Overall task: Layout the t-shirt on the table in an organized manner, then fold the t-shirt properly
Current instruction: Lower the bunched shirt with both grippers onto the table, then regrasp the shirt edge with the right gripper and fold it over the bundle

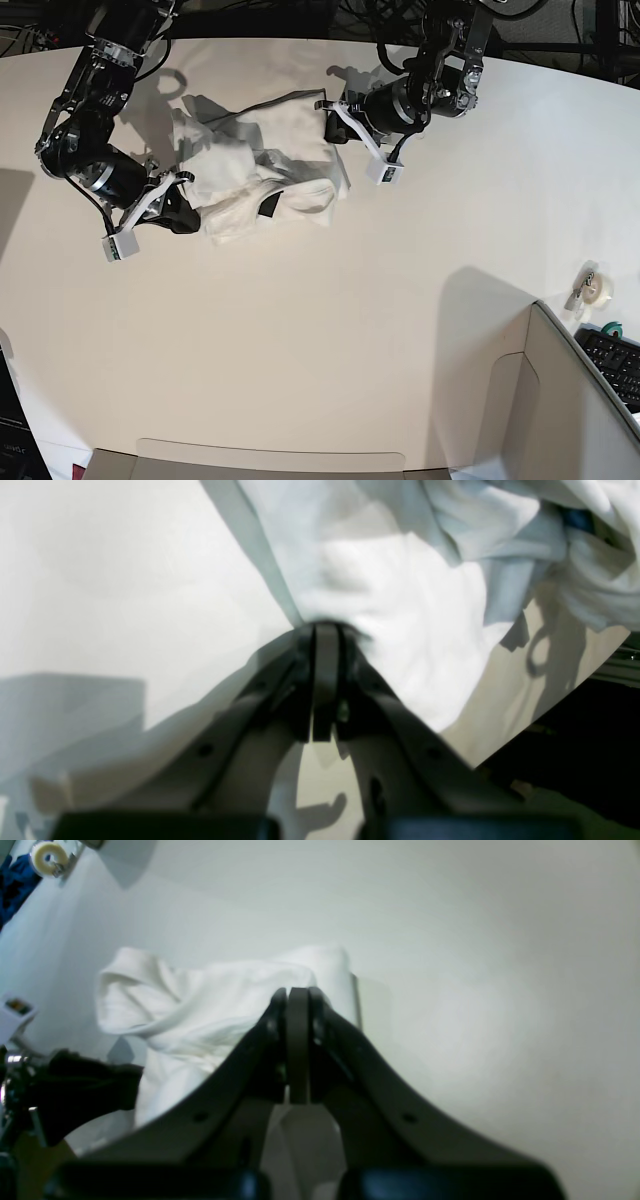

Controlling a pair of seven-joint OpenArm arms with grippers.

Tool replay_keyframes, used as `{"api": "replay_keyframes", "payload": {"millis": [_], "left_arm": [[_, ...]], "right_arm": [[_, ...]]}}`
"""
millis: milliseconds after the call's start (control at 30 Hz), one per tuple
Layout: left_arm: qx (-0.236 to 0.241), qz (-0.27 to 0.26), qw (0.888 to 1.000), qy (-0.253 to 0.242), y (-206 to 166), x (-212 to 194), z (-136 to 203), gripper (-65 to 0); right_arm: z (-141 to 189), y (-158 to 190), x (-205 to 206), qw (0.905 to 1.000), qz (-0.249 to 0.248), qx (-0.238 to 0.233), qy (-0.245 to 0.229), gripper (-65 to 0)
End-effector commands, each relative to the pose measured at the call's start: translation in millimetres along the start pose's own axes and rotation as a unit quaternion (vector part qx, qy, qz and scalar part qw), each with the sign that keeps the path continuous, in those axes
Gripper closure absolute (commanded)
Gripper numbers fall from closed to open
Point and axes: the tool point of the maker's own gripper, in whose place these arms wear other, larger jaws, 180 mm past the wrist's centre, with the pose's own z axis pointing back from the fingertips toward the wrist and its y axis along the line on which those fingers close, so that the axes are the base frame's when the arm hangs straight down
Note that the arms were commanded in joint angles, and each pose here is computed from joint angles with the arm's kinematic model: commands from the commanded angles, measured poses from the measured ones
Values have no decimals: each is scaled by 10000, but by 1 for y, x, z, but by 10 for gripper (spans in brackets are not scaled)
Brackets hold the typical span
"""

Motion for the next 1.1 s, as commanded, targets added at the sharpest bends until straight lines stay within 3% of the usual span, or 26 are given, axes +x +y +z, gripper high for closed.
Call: {"api": "replay_keyframes", "payload": {"millis": [0,167,433,500,667,800,967,1067], "left_arm": [[608,0,9968,527,27,-27,-1,0],[617,11,9967,523,28,-26,-1,0],[621,16,9967,519,28,-26,-1,0],[621,16,9967,519,28,-26,-1,0],[625,20,9967,514,29,-26,0,0],[632,16,9967,516,29,-26,0,0],[636,23,9966,516,29,-26,0,0],[636,23,9966,516,29,-26,0,0]], "right_arm": [[4,7,16,9995,223,58,-227,0],[-8,32,8,9983,440,372,-32,0],[-10,40,1,9977,431,514,31,0],[-18,58,-1,9957,402,837,37,0],[-48,128,-30,9760,736,1946,647,0],[-56,165,-47,9596,1006,2447,963,0],[-55,175,-42,9538,1110,2637,921,0],[-50,176,-27,9530,965,2797,655,0]]}}
